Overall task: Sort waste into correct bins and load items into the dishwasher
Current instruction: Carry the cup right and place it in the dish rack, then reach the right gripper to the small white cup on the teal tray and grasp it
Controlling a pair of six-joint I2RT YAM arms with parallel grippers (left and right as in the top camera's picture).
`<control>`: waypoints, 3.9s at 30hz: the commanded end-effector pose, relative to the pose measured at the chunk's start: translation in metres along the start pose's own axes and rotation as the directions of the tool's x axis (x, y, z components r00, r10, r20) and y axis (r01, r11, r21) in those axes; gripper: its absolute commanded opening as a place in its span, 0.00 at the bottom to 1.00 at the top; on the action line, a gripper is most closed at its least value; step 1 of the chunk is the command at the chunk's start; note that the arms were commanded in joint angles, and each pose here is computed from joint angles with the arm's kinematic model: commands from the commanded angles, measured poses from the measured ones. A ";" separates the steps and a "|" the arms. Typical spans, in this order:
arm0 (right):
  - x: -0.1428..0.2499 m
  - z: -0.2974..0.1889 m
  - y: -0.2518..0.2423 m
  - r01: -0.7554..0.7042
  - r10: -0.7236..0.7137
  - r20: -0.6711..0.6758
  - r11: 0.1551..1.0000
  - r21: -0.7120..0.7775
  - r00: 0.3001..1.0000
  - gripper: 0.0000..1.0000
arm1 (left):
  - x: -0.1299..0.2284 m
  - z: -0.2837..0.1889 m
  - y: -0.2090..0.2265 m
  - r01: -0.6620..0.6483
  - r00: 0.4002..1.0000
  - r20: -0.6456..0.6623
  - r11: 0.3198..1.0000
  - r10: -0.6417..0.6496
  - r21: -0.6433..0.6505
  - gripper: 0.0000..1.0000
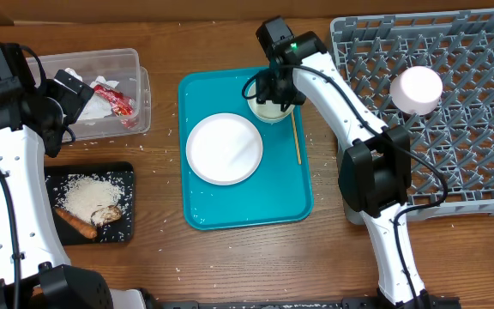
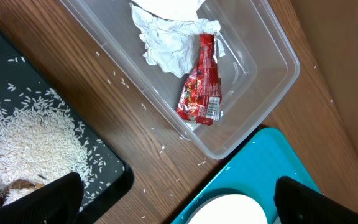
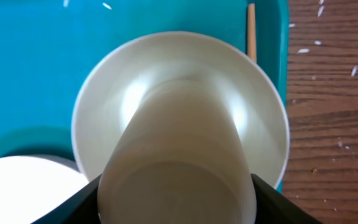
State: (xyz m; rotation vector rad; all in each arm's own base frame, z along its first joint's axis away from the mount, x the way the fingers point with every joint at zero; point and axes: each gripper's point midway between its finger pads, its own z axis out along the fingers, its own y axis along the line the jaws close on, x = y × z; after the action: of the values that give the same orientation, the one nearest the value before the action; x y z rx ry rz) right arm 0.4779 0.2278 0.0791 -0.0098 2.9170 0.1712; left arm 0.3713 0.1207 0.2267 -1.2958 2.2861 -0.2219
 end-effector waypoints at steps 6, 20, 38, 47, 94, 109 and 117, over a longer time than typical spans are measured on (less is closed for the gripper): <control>-0.046 -0.102 -0.006 -0.036 0.047 0.197 0.998 -0.060 0.979 0.56 | -0.006 -0.010 -0.004 0.003 1.000 0.029 1.000 -0.004 0.016 1.00; -0.059 -0.220 -0.269 -0.515 0.462 0.363 0.855 0.059 0.809 0.59 | -0.006 -0.010 -0.004 0.003 1.000 0.029 1.000 -0.004 0.016 1.00; 0.022 -0.185 -0.471 -0.818 0.771 0.277 0.555 0.150 0.574 0.97 | -0.006 -0.010 -0.004 0.003 1.000 0.029 1.000 -0.004 0.016 1.00; 0.019 -0.180 -0.439 -0.807 0.791 0.175 0.589 0.046 0.587 0.97 | -0.006 -0.010 -0.004 0.003 1.000 0.029 1.000 -0.004 0.016 1.00; 0.001 0.035 0.044 -0.096 0.088 0.199 0.995 0.029 0.976 0.86 | -0.006 -0.010 -0.004 0.003 1.000 0.029 1.000 -0.004 0.016 1.00; 0.011 0.035 0.058 -0.036 0.027 0.199 0.998 0.045 0.980 0.40 | -0.006 -0.010 -0.004 0.004 1.000 0.029 1.000 -0.004 0.016 1.00; 0.012 0.033 0.054 -0.037 0.023 0.193 0.997 0.068 0.981 0.15 | -0.006 -0.010 -0.004 0.003 1.000 0.029 1.000 -0.004 0.016 1.00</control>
State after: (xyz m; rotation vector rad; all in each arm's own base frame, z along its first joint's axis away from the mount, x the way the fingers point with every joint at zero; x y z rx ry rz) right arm 0.4710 0.2874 0.0497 0.0537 2.7364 0.0910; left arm 0.3713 0.1206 0.2267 -1.2957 2.2862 -0.2224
